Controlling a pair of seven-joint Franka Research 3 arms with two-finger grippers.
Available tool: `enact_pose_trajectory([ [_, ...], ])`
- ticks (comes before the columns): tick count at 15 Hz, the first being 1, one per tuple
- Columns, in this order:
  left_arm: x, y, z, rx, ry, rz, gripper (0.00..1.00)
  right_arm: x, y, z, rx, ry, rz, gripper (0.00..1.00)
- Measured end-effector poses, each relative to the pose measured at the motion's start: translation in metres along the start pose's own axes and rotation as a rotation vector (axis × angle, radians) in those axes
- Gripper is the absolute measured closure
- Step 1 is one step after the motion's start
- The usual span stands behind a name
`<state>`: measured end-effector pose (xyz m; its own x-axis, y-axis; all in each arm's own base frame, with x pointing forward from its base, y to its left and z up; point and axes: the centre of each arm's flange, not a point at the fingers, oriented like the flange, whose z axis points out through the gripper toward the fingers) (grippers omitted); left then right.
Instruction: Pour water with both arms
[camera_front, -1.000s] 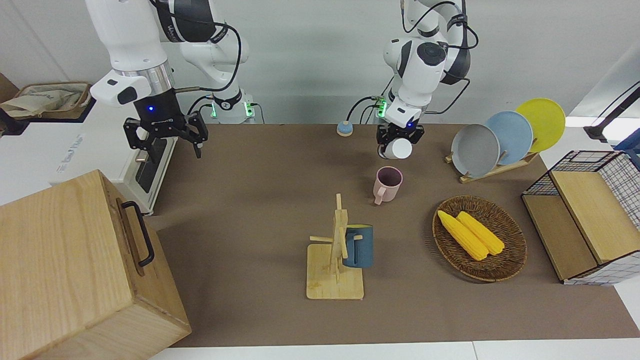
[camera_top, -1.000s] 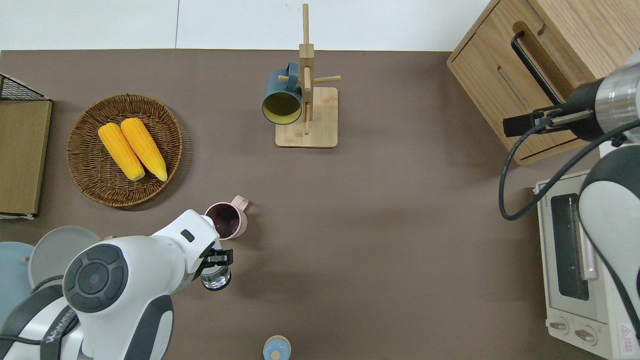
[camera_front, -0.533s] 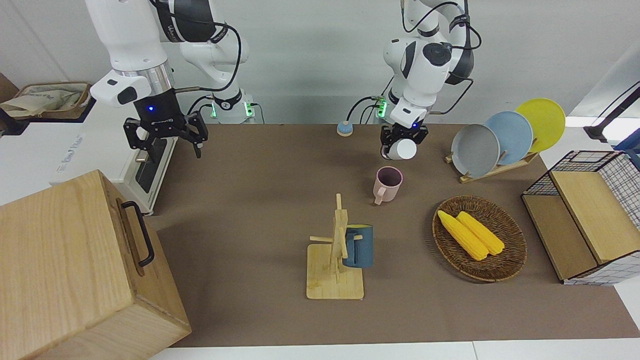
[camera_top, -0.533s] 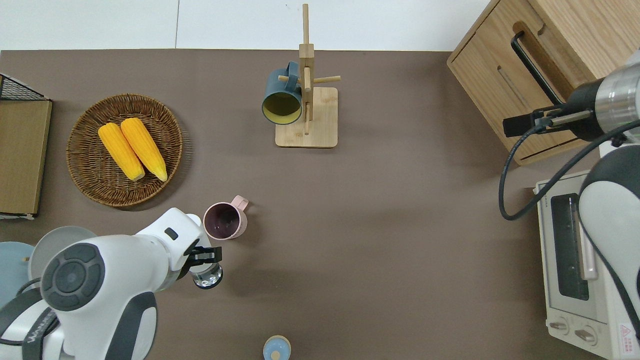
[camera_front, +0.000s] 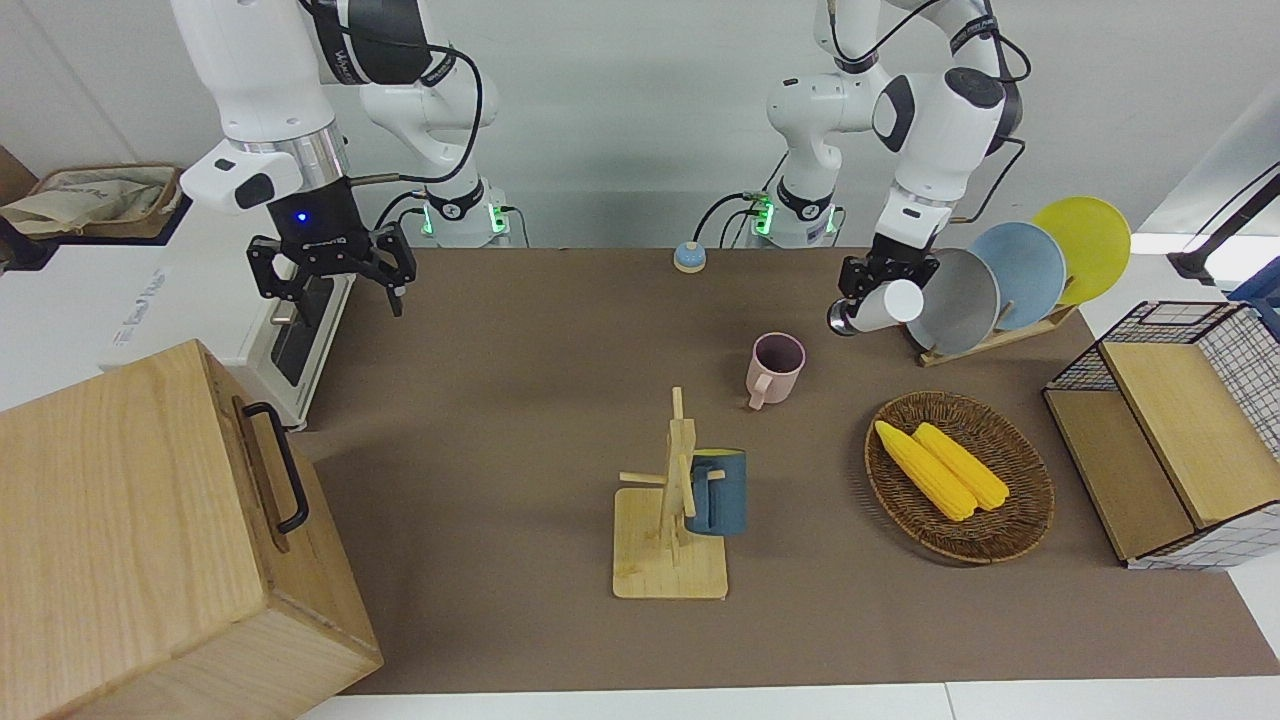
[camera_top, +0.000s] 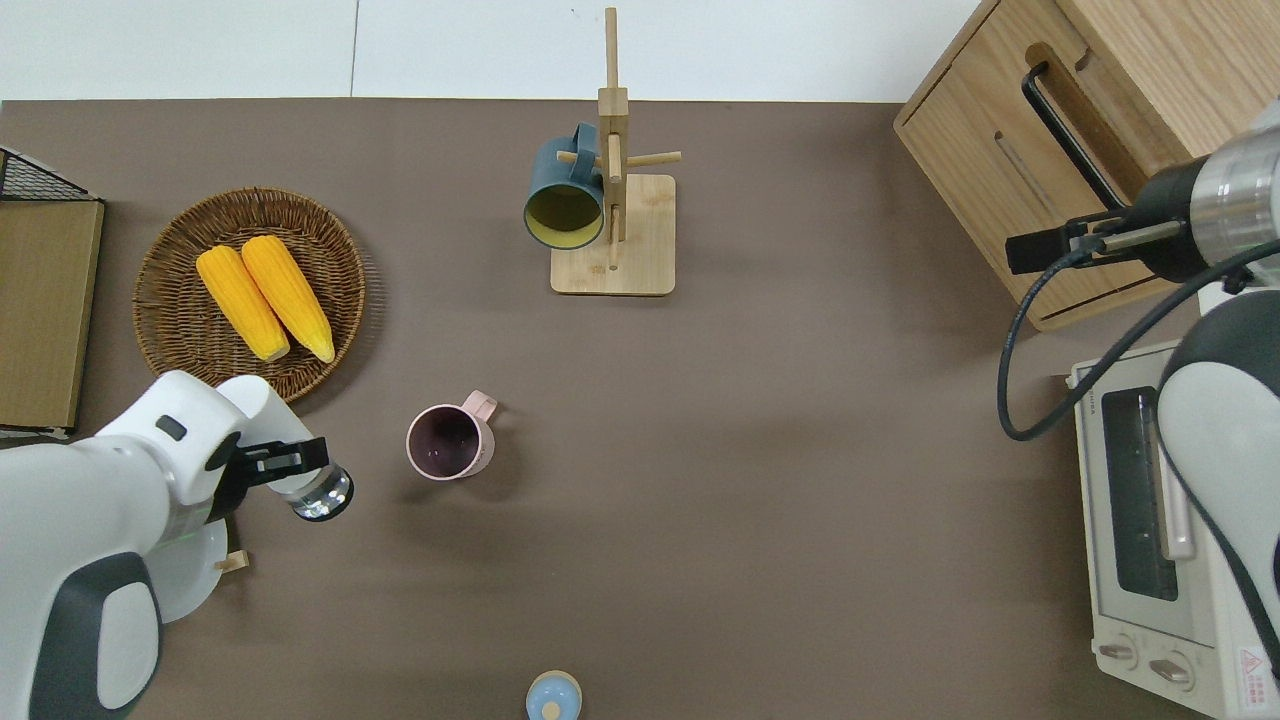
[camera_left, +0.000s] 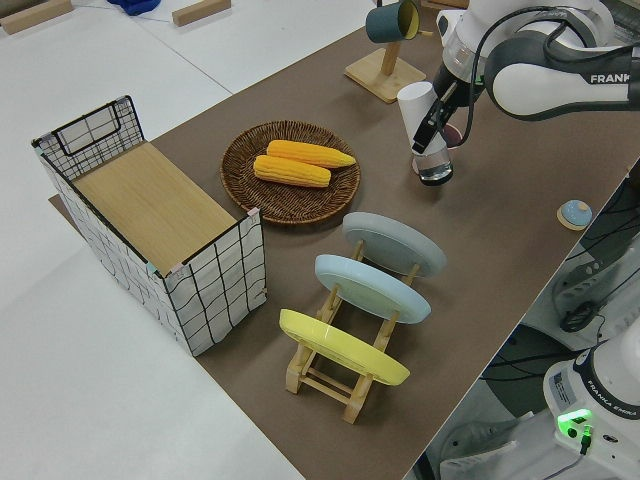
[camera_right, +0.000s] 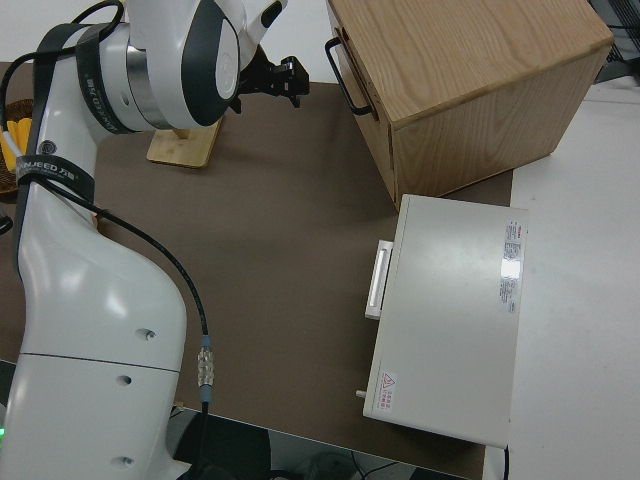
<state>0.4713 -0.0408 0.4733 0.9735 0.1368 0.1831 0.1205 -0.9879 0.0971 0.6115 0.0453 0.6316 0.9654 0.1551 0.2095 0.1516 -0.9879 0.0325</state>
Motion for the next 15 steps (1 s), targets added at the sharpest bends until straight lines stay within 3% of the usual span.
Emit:
enact_pose_trajectory([
  [4,0.035,-0.02,-0.047,-0.026,0.186,-0.043,0.36,0.0,0.0,0.0,0.0,0.0,0.0,0.01],
  [7,0.06,-0.035,-0.079,-0.012,0.28,-0.054,0.36,0.0,0.0,0.0,0.0,0.0,0.0,0.01],
  [11,0.099,-0.059,-0.106,0.025,0.349,-0.07,0.36,0.0,0.0,0.0,0.0,0.0,0.0,0.01],
  [15,0.137,-0.092,-0.107,0.064,0.373,-0.052,0.36,0.0,0.0,0.0,0.0,0.0,0.0,0.0],
])
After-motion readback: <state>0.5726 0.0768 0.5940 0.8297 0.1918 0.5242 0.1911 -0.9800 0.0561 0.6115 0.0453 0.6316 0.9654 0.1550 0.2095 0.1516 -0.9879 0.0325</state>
